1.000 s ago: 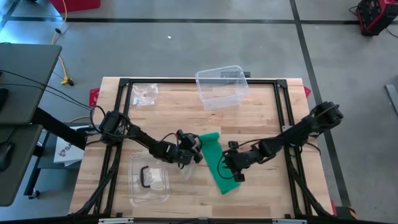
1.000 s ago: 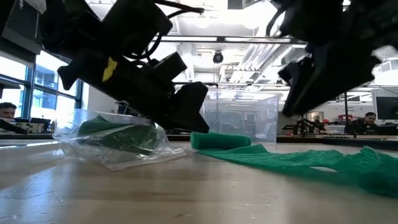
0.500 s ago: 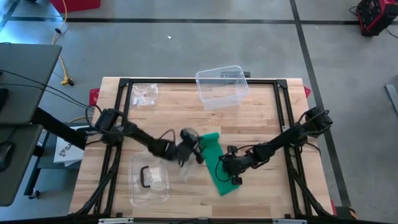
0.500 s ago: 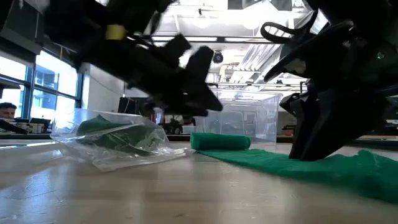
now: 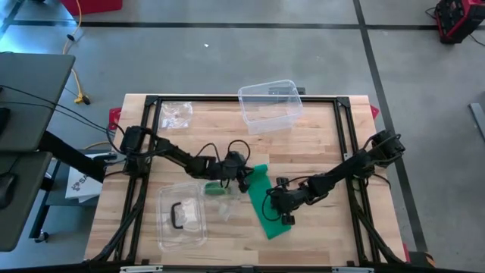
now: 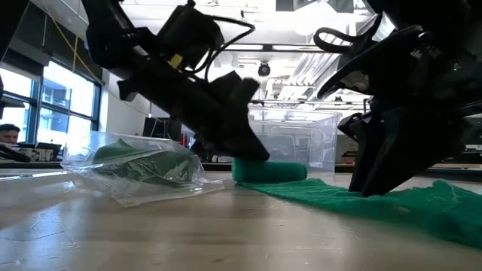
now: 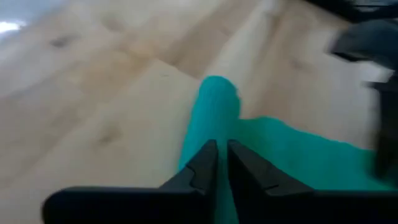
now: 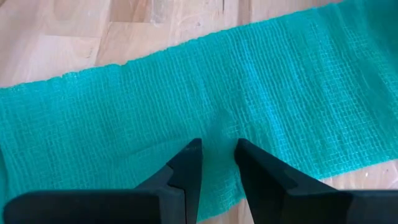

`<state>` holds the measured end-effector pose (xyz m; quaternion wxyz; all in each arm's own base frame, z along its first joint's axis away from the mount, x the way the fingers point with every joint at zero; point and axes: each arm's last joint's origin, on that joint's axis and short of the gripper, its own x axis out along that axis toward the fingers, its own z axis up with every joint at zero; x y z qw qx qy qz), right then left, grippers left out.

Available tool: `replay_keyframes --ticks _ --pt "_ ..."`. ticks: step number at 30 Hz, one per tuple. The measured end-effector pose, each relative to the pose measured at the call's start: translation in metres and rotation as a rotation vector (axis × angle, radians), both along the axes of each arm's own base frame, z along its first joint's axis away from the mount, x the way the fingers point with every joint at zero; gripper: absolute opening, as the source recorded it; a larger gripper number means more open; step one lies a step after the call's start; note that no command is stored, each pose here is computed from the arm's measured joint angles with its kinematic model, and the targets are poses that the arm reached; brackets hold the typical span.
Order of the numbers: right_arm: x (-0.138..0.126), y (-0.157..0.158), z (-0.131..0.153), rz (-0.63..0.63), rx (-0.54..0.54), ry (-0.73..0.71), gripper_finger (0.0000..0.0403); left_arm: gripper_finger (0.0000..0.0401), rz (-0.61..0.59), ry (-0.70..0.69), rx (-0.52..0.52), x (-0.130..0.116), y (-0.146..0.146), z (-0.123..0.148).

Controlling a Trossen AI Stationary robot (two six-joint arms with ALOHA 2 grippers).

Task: Roll bandage
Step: Roll the blue bandage

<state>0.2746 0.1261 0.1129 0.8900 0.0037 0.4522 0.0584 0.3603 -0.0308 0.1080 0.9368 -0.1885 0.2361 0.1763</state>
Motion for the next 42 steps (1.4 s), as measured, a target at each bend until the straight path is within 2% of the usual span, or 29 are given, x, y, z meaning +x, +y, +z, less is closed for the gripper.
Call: replay_keyframes --ticks 3,6,8,11,14,16,17,20,22,25,27,29,33,36,39,42 --pt "0.000 0.000 0.000 0.000 0.000 0.000 0.0096 0.0010 -0.084 -0.046 -0.019 0.004 -0.013 0.009" --pt "0.000 0.000 0.000 0.000 0.000 0.000 0.0096 0.0002 -0.161 -0.102 0.098 0.011 -0.027 0.033" --pt "0.000 0.000 0.000 0.002 0.002 0.001 0.0096 0.0001 -0.087 -0.076 0.178 0.013 -0.030 0.043" --pt "0.000 0.000 0.000 0.005 0.006 0.001 0.0096 0.0001 0.018 0.079 0.245 0.011 -0.015 0.033" --pt "0.000 0.000 0.000 0.005 0.006 0.001 0.0096 0.0001 0.075 0.159 0.185 0.013 0.003 0.015" --pt "0.000 0.000 0.000 0.006 0.006 0.000 0.0096 0.0000 0.054 0.183 0.114 0.014 0.009 0.002" --pt "0.000 0.000 0.000 0.005 0.006 0.000 0.0096 0.0000 0.018 0.181 0.082 0.015 0.009 -0.002" --pt "0.000 0.001 0.000 0.009 0.007 0.004 0.0096 0.0000 -0.225 0.086 0.018 0.021 -0.012 0.009" --pt "-0.001 0.001 0.000 0.009 0.007 0.004 0.0096 0.0000 -0.270 0.067 0.069 0.017 -0.031 0.021" --pt "0.000 0.001 0.000 0.015 0.004 0.003 0.0096 0.0000 -0.143 0.066 0.208 0.008 -0.042 0.039" --pt "-0.001 0.001 0.000 0.016 0.002 0.005 0.0096 0.0000 -0.077 0.062 0.264 0.005 -0.043 0.047" --pt "-0.001 0.001 0.000 0.017 0.002 0.006 0.0096 0.0000 -0.091 0.044 0.254 0.004 -0.045 0.052" --pt "-0.001 0.001 -0.001 0.025 -0.006 0.007 0.0096 0.0000 -0.195 0.038 0.197 0.004 -0.049 0.052" --pt "-0.001 0.001 0.000 0.010 0.002 0.007 0.0096 0.0000 -0.255 0.037 0.220 0.004 -0.057 0.052" --pt "-0.001 0.000 0.000 -0.029 0.004 0.005 0.0096 0.0000 -0.325 -0.022 0.239 0.002 -0.074 0.057" --pt "0.000 -0.003 0.001 -0.080 -0.010 -0.009 0.0096 0.0000 -0.350 -0.048 0.244 -0.001 -0.086 0.059"
